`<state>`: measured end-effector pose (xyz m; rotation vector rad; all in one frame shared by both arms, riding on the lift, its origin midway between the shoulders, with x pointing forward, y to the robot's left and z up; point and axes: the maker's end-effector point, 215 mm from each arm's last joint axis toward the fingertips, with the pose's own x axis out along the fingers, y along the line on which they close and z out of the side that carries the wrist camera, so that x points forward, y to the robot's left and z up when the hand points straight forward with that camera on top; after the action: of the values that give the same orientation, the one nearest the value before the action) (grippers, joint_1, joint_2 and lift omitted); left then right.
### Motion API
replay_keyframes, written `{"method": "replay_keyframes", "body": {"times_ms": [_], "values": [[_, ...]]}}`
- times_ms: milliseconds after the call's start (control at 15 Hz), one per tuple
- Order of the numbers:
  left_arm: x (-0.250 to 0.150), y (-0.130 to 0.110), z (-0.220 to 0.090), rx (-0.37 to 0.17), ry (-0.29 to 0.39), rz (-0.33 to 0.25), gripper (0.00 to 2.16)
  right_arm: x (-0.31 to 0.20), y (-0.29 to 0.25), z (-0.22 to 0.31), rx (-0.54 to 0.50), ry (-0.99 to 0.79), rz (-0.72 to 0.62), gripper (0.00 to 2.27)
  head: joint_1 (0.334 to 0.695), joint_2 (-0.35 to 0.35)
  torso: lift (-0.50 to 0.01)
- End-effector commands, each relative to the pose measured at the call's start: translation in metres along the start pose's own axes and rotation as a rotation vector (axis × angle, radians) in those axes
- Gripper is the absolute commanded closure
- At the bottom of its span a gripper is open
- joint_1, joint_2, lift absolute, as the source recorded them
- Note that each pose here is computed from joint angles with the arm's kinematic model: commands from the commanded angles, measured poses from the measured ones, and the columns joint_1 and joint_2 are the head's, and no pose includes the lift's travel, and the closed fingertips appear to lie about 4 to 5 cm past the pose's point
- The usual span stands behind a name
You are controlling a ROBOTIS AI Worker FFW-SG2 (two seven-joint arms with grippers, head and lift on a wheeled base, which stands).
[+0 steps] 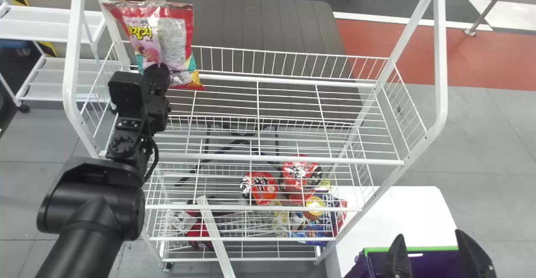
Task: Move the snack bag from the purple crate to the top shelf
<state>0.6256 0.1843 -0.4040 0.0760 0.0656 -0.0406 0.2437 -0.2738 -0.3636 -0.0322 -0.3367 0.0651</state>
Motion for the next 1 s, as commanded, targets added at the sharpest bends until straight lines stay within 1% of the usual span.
{"method": "replay_keyframes", "body": {"times_ms": [0, 67, 133, 200, 267, 333, 400, 467, 533, 600, 667, 933], "values": [[0.003, 0.0, -0.004, 0.002, 0.008, 0.002, 1.31, 0.0, 0.0, 0.002, 0.0, -0.005, 0.0, 0.12, 0.695, -0.117, -0.001], [0.003, 0.0, -0.008, 0.003, 0.016, 0.001, 1.31, 0.0, 0.0, 0.002, 0.0, -0.005, 0.0, 0.12, 0.695, -0.114, -0.001], [0.003, 0.0, -0.006, 0.002, 0.008, 0.001, 1.3, 0.0, 0.0, 0.001, -0.001, -0.004, 0.001, 0.12, 0.695, -0.114, -0.001], [0.002, -0.001, -0.007, 0.003, 0.008, 0.0, 1.22, 0.0, 0.0, 0.001, -0.001, -0.004, 0.001, 0.12, 0.695, -0.113, -0.001], [0.002, -0.003, -0.007, 0.003, 0.005, -0.002, 1.21, 0.0, 0.0, 0.001, -0.001, -0.004, 0.001, 0.12, 0.695, -0.113, -0.001], [0.001, -0.003, -0.008, 0.003, 0.006, -0.002, 1.16, -0.001, 0.0, 0.0, -0.001, -0.002, 0.0, 0.12, 0.695, -0.114, -0.001], [0.001, -0.004, -0.007, 0.004, 0.003, -0.004, 1.04, 0.0, 0.0, 0.0, -0.001, -0.004, 0.0, 0.12, 0.695, -0.114, -0.001], [0.001, -0.004, -0.006, 0.003, 0.0, -0.004, 0.75, 0.0, 0.0, 0.0, -0.002, -0.002, 0.001, 0.12, 0.695, -0.117, -0.001], [0.001, -0.004, -0.004, 0.003, -0.006, -0.004, 0.41, -0.001, -0.001, 0.0, -0.002, -0.002, 0.0, 0.12, 0.695, -0.118, -0.001], [0.001, -0.005, -0.004, 0.003, -0.006, -0.005, 0.14, -0.001, -0.001, 0.0, -0.002, -0.002, 0.0, 0.12, 0.695, -0.118, -0.001], [0.0, -0.003, -0.005, 0.002, -0.006, -0.002, 0.02, 0.0, -0.001, 0.0, -0.002, -0.004, 0.0, 0.12, 0.695, -0.119, -0.001], [-0.008, 0.0, -0.014, -0.003, 0.005, 0.004, 0.03, -0.001, -0.001, -0.002, -0.002, -0.001, -0.001, 0.12, 0.695, -0.118, -0.001]]}}
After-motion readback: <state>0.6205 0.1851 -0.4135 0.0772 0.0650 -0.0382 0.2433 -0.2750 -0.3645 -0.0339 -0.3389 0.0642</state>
